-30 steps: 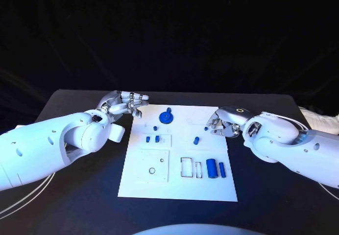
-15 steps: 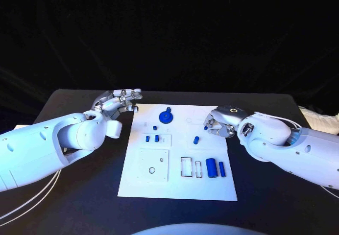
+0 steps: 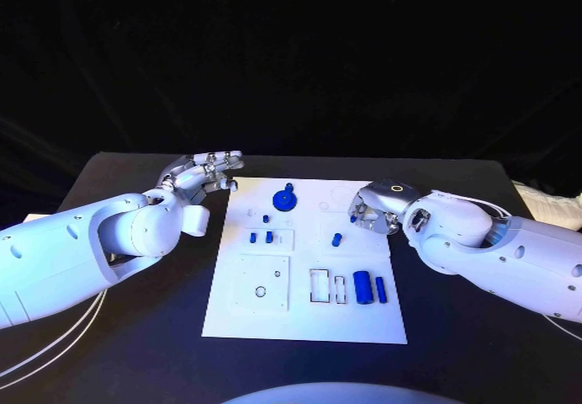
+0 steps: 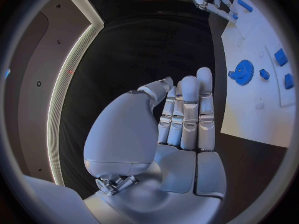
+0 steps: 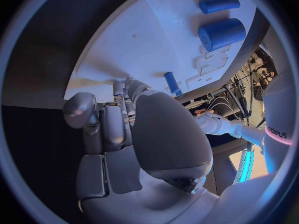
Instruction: Assemble the parts on the task board
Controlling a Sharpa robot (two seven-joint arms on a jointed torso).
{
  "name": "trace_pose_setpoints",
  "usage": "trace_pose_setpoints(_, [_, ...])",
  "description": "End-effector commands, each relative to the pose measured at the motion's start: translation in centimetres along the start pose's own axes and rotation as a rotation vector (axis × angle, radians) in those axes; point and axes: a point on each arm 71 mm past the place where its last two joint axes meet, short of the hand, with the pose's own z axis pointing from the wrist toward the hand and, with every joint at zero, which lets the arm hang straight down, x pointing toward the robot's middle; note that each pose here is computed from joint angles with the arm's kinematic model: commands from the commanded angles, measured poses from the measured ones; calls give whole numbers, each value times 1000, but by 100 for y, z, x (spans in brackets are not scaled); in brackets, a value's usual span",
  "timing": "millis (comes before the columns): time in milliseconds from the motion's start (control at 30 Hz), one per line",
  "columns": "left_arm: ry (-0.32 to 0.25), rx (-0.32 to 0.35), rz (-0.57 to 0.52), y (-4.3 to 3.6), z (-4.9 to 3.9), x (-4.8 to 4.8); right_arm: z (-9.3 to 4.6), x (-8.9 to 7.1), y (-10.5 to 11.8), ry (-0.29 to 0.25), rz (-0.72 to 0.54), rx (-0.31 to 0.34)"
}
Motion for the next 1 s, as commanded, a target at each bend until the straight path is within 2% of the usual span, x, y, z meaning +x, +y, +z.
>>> trace_pose_setpoints(33, [21,5,-14,-6,0,24,7,64,6,49,-8,0])
trace_pose_setpoints(667, [21,0,-3,-1,8,8,32,83,65,75,16,-18])
trace_pose_setpoints(1000, [19,-2,-2,-1,9,-4,33,73,84,67,5,-24])
